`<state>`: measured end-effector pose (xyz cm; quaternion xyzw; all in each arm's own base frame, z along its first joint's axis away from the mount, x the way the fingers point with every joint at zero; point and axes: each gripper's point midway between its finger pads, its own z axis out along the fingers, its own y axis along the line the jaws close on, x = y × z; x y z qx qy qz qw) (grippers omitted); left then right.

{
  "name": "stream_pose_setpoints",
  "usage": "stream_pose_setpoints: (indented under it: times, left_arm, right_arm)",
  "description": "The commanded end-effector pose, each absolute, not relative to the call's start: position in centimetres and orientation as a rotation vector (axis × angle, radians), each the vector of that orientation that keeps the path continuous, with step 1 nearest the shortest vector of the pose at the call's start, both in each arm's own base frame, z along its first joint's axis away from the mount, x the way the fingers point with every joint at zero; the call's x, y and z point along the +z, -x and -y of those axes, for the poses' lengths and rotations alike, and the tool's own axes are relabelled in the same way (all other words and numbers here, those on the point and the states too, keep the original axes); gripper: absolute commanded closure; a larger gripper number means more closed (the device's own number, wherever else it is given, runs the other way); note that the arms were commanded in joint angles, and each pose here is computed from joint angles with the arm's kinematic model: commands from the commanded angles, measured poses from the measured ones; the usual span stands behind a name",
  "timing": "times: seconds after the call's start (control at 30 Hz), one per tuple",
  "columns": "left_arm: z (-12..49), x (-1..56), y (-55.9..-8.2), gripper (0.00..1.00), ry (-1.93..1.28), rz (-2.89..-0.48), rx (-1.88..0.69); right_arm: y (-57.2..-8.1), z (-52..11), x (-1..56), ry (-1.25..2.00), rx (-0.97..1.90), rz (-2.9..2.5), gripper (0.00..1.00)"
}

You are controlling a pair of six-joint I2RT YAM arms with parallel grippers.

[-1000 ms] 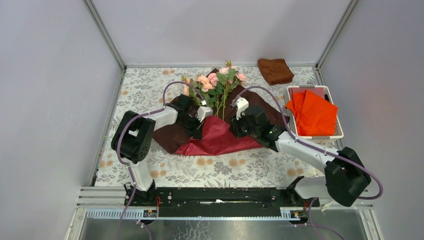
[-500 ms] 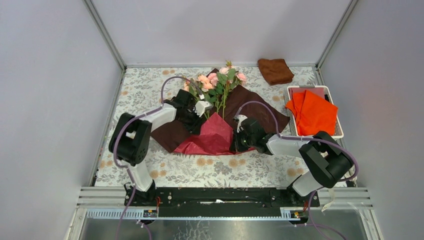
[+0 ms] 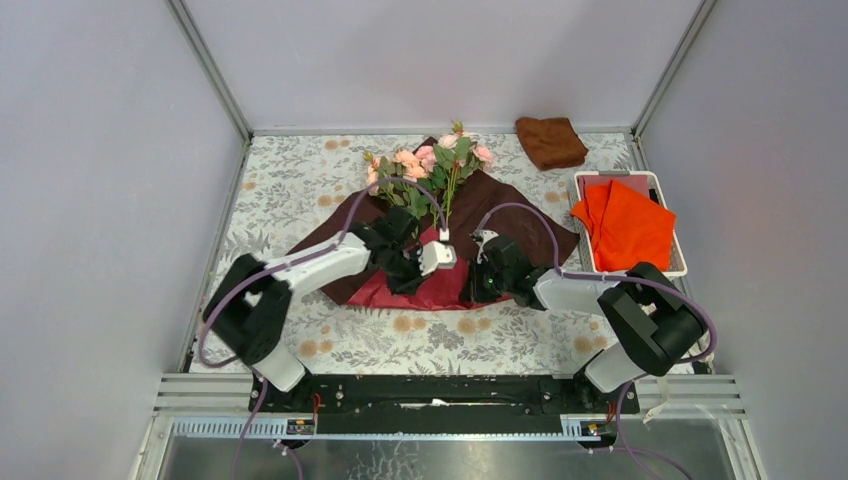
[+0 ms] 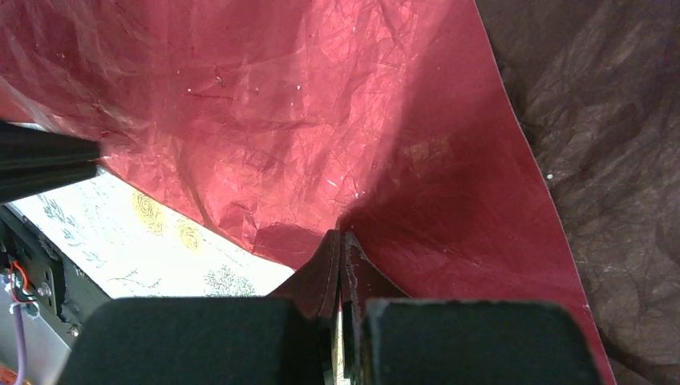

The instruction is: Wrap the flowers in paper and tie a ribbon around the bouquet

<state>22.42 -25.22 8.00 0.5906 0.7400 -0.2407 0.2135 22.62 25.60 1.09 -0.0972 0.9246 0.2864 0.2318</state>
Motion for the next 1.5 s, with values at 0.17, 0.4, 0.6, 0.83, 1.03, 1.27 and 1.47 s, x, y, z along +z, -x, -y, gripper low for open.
stream_pose_setpoints:
  times: [0.17,0.4,0.6,0.83,1.03,1.27,1.47]
  left_arm:
    - [17.1,-0.7,-20.0,0.91,-1.818,-2.313,-0.528]
    - [10.0,-1.4,-16.7,0.91,-1.837,-2.424,-0.402]
    - [5.0,-1.8,-15.6,0.91,-1.78,-2.539,-0.303]
    - [-1.0,-1.2,-15.7,0.91,-1.651,-2.686,-0.195]
    - [3.0,4.9,-19.0,0.86,-1.499,-2.57,-0.293]
    - [18.6,9.8,-21.8,0.79,-1.588,-2.221,-0.607]
    - [19.8,2.7,-22.4,0.87,-1.739,-2.319,-0.478]
  right_arm:
    - [-22.0,-22.8,-0.6,0.159,0.669,-2.605,1.0]
    - [-21.5,-21.9,-1.2,0.144,0.637,-2.63,1.0]
    - [-21.1,-21.5,-1.5,0.158,0.623,-2.649,1.0]
    - [-21.0,-20.8,-1.4,0.188,0.579,-2.65,1.0]
    - [-21.1,-20.8,-1.1,0.215,0.57,-2.646,1.0]
    - [-21.2,-21.5,-0.7,0.239,0.607,-2.653,1.0]
    - [-20.6,-21.7,-0.2,0.218,0.66,-2.65,1.0]
